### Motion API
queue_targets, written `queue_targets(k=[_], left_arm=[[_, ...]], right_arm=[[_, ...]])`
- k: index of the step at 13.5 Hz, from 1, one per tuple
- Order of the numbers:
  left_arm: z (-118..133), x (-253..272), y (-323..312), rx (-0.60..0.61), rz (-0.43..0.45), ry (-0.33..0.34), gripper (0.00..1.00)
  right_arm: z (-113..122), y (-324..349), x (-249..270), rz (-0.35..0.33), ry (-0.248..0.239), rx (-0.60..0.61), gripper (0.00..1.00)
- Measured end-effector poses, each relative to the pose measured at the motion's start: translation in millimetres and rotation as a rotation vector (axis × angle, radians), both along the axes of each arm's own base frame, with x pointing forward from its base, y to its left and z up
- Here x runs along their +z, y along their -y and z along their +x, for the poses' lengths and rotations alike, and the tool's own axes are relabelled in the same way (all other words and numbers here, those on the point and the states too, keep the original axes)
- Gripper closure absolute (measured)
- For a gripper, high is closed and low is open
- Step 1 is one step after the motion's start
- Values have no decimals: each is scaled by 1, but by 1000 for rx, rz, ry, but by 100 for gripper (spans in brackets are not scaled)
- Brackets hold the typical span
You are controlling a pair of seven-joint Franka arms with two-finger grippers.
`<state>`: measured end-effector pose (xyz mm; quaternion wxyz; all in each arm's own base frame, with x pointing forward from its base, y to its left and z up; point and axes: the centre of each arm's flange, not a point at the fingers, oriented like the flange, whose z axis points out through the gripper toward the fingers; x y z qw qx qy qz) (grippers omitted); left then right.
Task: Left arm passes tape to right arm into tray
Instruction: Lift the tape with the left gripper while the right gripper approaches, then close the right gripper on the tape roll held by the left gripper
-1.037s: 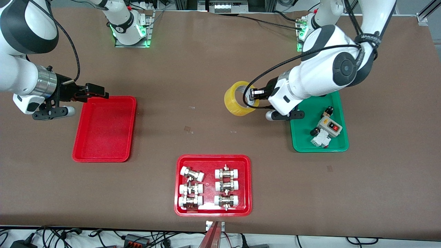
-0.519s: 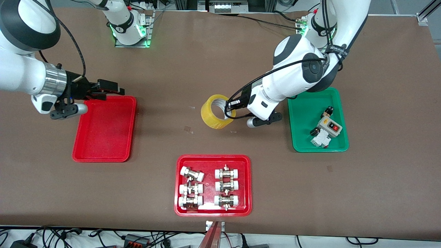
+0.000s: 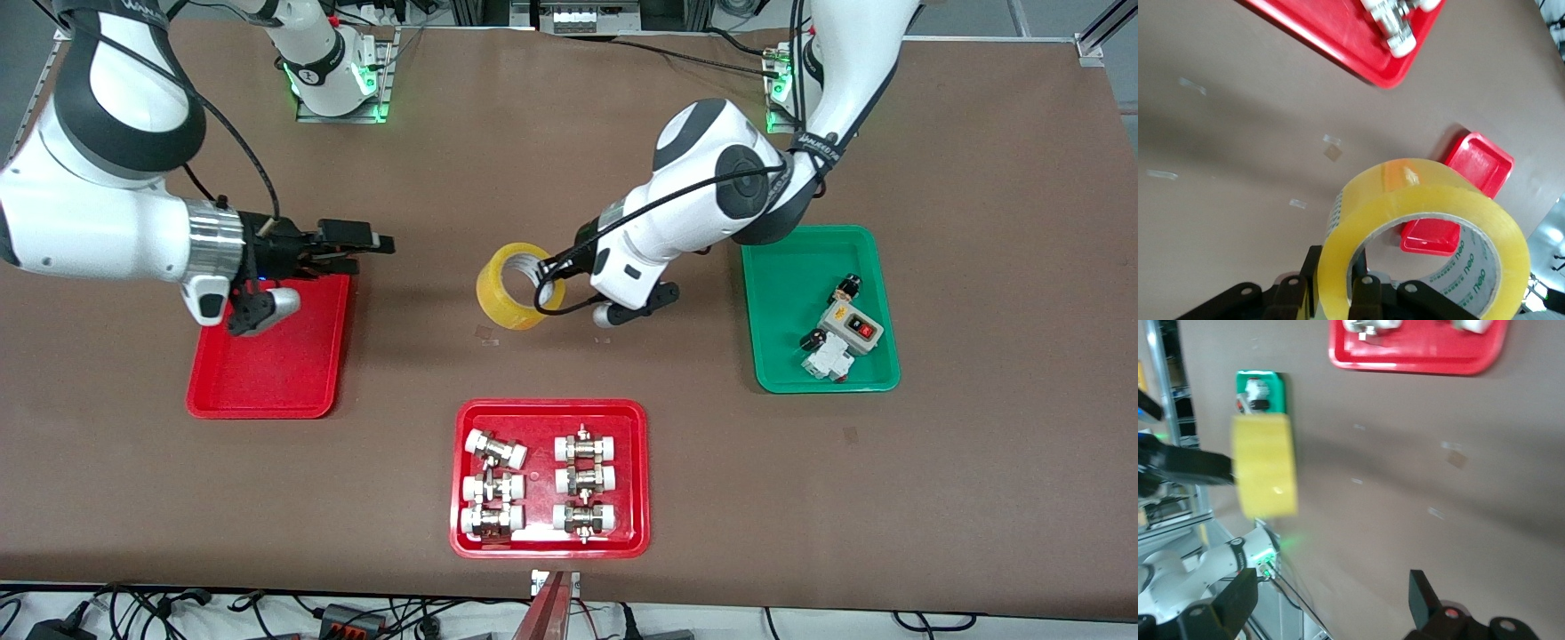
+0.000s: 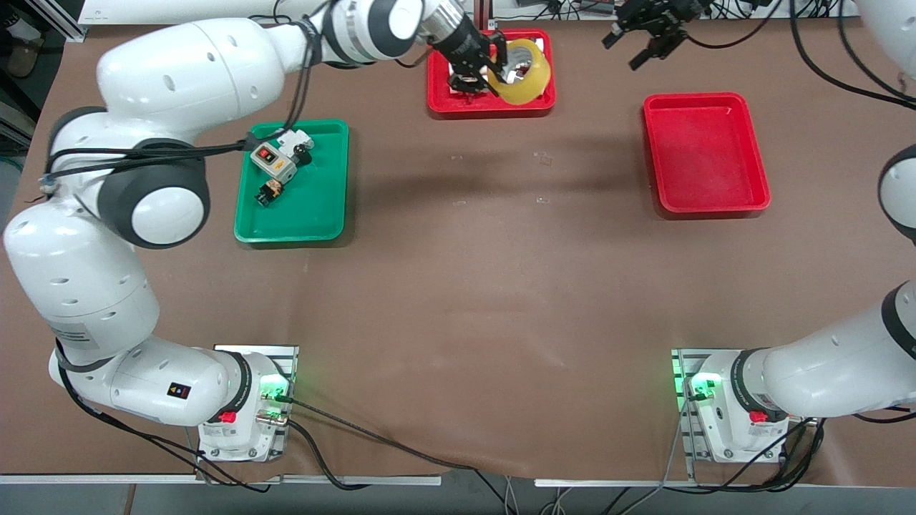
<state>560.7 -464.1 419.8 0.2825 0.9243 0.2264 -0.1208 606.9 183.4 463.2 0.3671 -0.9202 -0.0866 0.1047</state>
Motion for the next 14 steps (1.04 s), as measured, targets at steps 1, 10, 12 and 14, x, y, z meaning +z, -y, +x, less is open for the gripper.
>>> queue_targets(k=[1,10,12,14], left_arm=[[-8,-5,16,-16,-4,-11,78],[-12,-30,45,41,-34,-30,78],[-12,-29,45,42,-35,-31,78],[-12,-29,46,43,-35,-32,78]], right_arm=[[4,-5,-8,28,7,15,0],[13,-30,-60,102,-58,31,0],[12,-34,-69,100,-72,36,0],[13,-34,-78,97,-85,35,0]])
